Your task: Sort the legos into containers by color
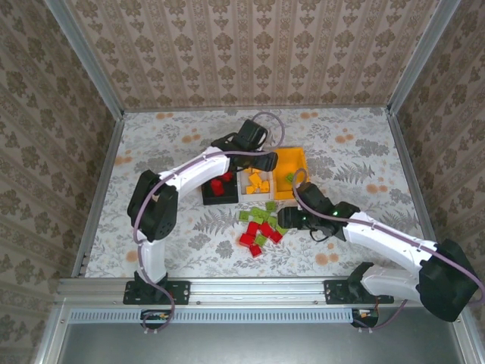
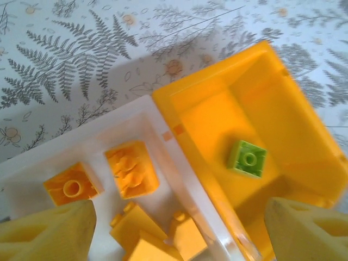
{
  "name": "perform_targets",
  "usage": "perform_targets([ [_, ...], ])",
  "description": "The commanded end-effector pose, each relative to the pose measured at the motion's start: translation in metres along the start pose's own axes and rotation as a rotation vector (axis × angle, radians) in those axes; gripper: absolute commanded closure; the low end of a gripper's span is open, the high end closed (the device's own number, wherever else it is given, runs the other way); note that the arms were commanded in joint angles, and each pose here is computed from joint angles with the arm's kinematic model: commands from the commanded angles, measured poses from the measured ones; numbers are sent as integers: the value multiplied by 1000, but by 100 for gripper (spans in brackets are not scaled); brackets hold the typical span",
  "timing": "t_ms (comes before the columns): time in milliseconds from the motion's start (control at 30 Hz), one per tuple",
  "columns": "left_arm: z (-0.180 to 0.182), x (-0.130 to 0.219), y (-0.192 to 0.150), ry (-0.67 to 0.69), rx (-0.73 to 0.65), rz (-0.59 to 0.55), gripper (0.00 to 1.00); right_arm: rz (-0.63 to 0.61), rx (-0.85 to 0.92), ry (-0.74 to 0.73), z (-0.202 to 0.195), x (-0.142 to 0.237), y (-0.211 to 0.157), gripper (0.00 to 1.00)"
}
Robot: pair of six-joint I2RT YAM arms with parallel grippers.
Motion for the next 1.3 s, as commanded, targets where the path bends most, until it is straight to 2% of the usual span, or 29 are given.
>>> perform_targets([
  [0,-15,55,19,-100,33,-147,13,6,67,18,8,-4,-2,35],
  [33,-19,62,16,-114,34,-161,11,14,76,7,9,-6,-3,35],
  [100,-27,81,5,-136,33,-181,1,37,93,-22,10,-11,-7,35],
  [133,-30,90,-1,-138,29,-190,0,48,105,-31,10,-13,-11,35],
  [367,-39,132,-72,-88,35,-204,0,130,154,-66,5,-27,-42,36],
  [667,-15,150,-142,-25,160,-192,0,131,216,-139,9,-48,-51,39],
  [833,-6,156,-160,10,188,-174,0,108,250,-181,14,-57,-48,40],
  [1100,1,159,-170,39,206,-176,0,91,288,-222,20,-63,-45,42],
  [1267,1,157,-171,40,206,-176,0,91,303,-236,19,-66,-46,51],
])
Point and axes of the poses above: each hand's point on the last joint's axis, 136 mm out from that joint toward the fingers, its own x axis back along the fingers, its own z axis along the line the jaws close on, y = z × x, the point moved 7 cm from there along x, back along the fingers, and after that the axes turned 9 degrees about -x, right-handed, at the moved point
